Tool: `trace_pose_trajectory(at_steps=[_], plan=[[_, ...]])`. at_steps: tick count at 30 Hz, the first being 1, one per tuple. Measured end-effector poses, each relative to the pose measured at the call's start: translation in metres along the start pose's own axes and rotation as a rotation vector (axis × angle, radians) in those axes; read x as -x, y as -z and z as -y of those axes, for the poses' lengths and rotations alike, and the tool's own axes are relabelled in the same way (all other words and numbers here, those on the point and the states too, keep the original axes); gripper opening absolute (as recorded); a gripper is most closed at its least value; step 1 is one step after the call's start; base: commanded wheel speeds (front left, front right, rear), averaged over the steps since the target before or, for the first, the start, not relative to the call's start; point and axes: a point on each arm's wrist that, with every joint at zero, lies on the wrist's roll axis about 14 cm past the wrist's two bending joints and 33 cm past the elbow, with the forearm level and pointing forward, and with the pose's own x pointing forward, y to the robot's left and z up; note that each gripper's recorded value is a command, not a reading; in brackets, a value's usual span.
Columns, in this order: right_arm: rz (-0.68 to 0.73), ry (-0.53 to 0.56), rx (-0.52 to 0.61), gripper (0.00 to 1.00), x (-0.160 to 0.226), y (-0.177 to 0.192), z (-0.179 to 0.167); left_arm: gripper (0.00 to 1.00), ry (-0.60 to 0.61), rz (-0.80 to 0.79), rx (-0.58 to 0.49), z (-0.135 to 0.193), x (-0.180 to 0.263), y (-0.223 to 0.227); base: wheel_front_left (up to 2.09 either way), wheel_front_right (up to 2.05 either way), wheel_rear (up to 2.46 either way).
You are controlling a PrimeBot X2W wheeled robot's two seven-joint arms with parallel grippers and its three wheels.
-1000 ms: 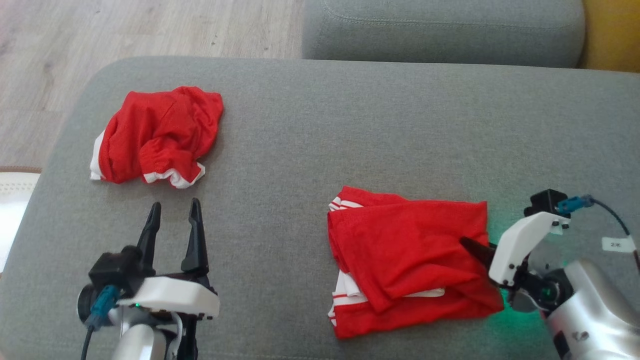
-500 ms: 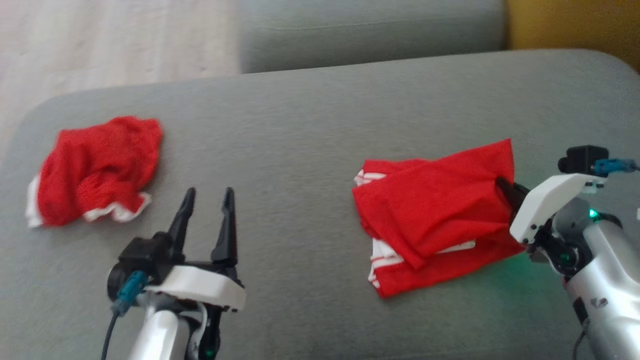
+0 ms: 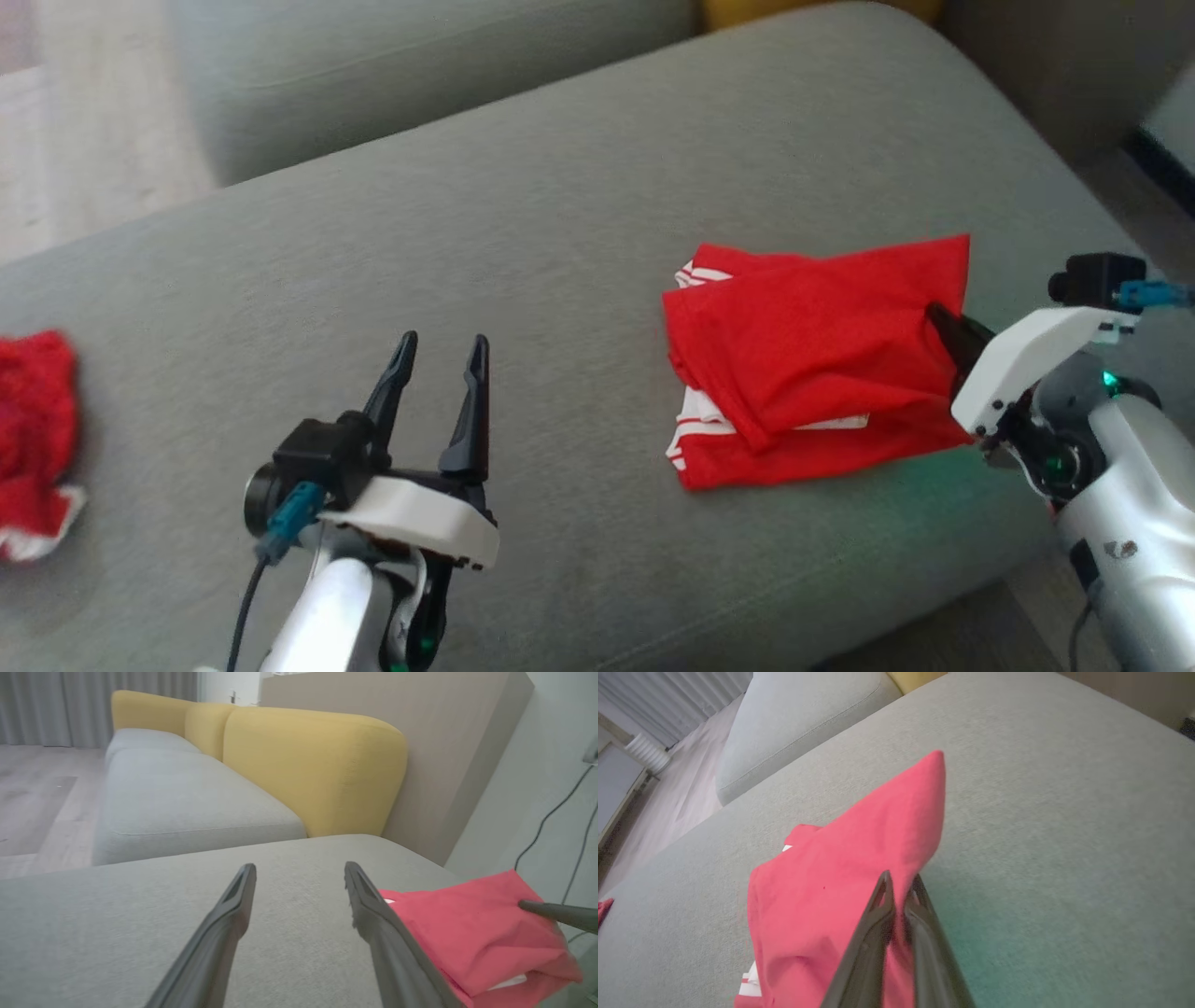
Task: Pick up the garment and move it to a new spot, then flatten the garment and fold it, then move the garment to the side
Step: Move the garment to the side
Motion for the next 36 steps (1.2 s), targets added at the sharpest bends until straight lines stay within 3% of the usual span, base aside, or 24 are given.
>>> trace_pose_trajectory(at_steps=[6, 11, 14, 22, 30, 36], plan=[[0.023, 0.055, -0.041, 0.00, 0.014, 0.002, 0.024, 1.00, 0.070, -0.016, 0.018, 0.020, -0.016, 0.008, 0.00, 0.00, 0.00], [0.039, 0.053, -0.041, 0.00, 0.008, 0.000, 0.023, 1.00, 0.060, -0.021, 0.022, 0.015, -0.019, 0.011, 0.00, 0.00, 0.00], [0.041, 0.048, 0.005, 0.00, -0.001, -0.013, 0.021, 1.00, 0.038, -0.032, 0.013, 0.006, -0.018, 0.017, 0.00, 0.00, 0.00], [0.078, -0.002, 0.226, 0.00, -0.046, -0.092, -0.010, 1.00, -0.008, -0.049, -0.014, -0.023, -0.028, 0.031, 0.00, 0.00, 0.00], [0.038, 0.125, 0.320, 0.00, -0.095, -0.134, 0.021, 1.00, -0.086, -0.113, -0.016, -0.064, -0.036, 0.065, 0.00, 0.00, 0.00], [-0.010, 0.233, 0.326, 0.00, -0.108, -0.136, 0.051, 1.00, -0.097, -0.137, -0.011, -0.074, -0.041, 0.080, 0.00, 0.00, 0.00]])
